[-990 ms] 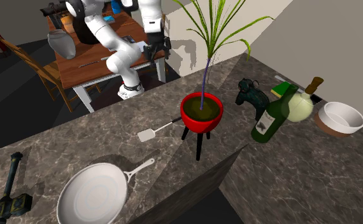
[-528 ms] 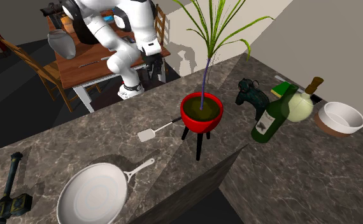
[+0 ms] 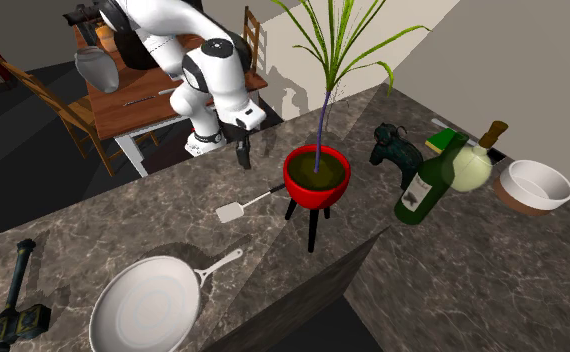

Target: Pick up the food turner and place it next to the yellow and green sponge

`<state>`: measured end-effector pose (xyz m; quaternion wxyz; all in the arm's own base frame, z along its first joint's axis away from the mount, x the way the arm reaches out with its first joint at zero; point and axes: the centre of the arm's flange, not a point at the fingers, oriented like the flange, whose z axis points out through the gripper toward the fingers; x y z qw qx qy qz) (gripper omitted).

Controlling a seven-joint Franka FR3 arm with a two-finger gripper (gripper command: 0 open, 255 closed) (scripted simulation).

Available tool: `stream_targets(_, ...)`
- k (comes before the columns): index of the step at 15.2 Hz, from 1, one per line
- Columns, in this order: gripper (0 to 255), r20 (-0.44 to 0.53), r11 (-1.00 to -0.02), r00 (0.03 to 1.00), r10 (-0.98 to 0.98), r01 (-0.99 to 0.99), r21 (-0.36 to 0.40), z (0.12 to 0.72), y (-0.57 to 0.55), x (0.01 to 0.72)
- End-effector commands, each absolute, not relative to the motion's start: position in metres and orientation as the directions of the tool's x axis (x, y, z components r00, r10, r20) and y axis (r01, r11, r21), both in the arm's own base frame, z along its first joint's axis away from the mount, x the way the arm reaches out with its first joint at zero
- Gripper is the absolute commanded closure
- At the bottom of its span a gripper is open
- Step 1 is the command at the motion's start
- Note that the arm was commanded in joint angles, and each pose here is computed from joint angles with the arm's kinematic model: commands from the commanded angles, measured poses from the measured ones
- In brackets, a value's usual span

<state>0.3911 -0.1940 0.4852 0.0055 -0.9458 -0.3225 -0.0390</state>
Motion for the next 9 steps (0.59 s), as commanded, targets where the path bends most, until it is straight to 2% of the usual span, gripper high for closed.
stream_targets(1,0,0.073,-0.712,0.709,0.701,0.702,0.014,0.469,-0.211,0.408)
stream_targets(7,0,0.066,-0.455,0.454,0.889,0.891,0.0,0.42,-0.238,0.465)
stream_targets(9,0,0.066,-0.455,0.454,0.889,0.891,0.0,0.409,-0.238,0.465)
